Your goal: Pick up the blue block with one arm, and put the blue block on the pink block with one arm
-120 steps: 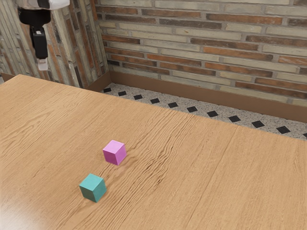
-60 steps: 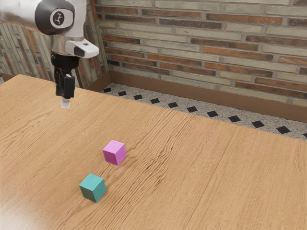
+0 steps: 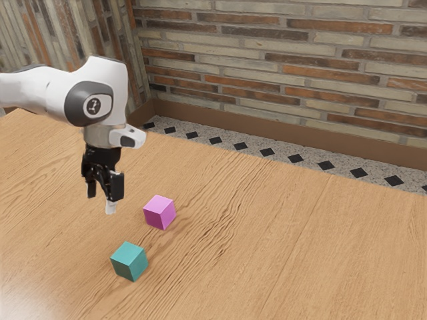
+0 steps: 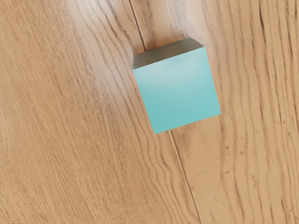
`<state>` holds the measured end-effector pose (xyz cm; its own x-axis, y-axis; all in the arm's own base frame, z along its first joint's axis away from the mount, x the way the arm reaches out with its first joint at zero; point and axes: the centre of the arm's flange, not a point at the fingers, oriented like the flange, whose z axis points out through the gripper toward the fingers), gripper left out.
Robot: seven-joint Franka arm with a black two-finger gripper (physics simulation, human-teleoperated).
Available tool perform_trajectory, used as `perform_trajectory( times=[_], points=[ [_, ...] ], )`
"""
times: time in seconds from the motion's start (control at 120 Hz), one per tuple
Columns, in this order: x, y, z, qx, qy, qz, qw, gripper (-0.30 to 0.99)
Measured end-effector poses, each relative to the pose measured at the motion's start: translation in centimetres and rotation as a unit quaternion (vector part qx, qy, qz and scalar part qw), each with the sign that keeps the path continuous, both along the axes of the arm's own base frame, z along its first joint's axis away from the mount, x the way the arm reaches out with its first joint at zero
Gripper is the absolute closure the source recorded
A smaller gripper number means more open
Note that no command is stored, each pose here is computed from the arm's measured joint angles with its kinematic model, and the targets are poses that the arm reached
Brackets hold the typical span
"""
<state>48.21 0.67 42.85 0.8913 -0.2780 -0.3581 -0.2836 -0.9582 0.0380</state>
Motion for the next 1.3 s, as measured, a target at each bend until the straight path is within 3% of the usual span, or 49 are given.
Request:
perform_trajectory(
  times=[0.25,0.575,1.008,1.3],
  points=[
    [-3.1,1.0,-4.7,0.019,-0.007,0.074,0.997,0.0],
    [-4.0,1.3,-9.0,0.03,-0.018,0.127,0.991,0.0],
    [-2.3,-0.1,-12.2,0.028,-0.034,0.151,0.988,0.0],
    [-0.7,-1.8,-14.9,0.019,-0.023,0.149,0.988,0.0]
  ],
)
